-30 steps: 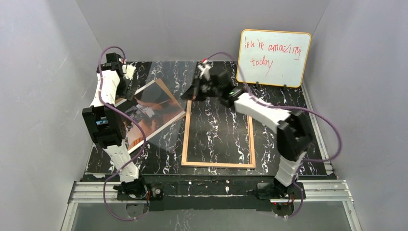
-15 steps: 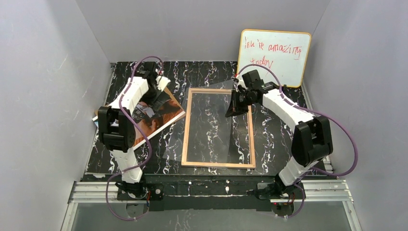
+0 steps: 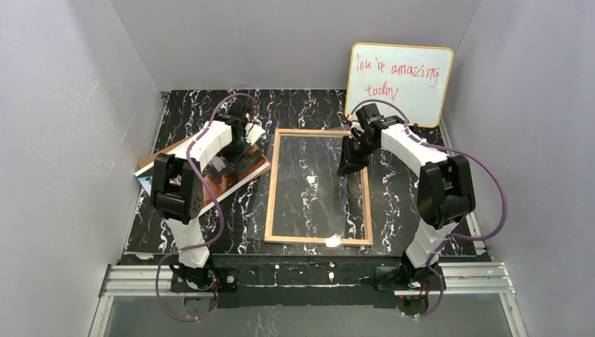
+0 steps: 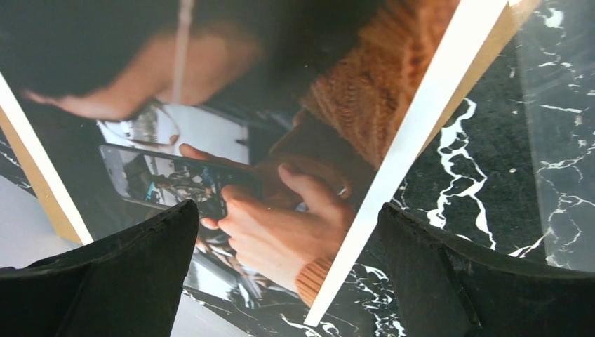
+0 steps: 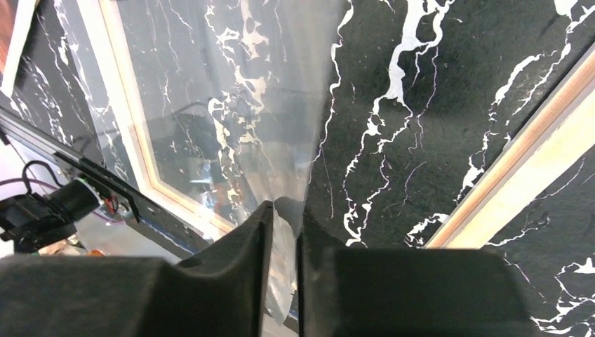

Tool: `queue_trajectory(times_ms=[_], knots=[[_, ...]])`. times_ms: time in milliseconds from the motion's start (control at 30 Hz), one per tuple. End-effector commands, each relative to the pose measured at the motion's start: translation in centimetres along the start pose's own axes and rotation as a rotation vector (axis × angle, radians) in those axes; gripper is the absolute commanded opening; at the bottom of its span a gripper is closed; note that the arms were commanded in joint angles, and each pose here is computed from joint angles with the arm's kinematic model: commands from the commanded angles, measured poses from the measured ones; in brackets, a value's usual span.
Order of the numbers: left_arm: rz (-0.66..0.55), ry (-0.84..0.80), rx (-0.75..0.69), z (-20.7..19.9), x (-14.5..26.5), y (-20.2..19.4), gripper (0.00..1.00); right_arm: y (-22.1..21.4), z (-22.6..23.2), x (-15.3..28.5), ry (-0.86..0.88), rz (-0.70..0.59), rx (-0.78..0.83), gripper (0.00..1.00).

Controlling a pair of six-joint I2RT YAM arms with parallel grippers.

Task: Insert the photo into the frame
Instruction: Place the photo frame item in the photo frame.

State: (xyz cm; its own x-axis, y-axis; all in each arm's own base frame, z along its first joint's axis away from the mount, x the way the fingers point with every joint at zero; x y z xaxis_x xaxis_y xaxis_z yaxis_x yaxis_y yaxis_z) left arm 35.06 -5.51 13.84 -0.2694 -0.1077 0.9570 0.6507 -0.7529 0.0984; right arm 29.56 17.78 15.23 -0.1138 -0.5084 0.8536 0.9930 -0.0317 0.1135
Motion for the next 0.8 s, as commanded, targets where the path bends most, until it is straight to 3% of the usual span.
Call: queue_trajectory(times_ms=[0, 500, 767], knots=[[0.009, -0.026, -0.015, -1.3, -0.1, 0.0, 0.98, 0.4, 0.8, 0.4, 0.058, -0.022, -0.008, 0.31], [0.063, -0.078, -0.056, -4.3, -2.8, -1.7, 0.98, -2.1, -1.0, 0.1, 0.246, -0.090, -0.192, 0.67], [0.091, -0.093, -0.068, -5.2, -3.5, -2.5, 0.98, -4.0, -2.8, -1.4, 0.246, -0.091, -0.247, 0.75]])
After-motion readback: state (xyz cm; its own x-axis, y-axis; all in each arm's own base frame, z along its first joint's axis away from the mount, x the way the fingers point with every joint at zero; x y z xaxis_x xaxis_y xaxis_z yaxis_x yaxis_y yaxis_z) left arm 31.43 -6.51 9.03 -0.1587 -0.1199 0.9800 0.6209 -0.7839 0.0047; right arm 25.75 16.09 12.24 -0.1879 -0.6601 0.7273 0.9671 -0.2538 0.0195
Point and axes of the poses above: each gripper's point midway between its finger pads, its own x axis back along the fingers, its own z axis along the line the jaws close on, y = z × x, the point moved 6 cm from there along x, back along the fingers, and after that the axes turned 7 degrees about -x, right-handed, at the moved point
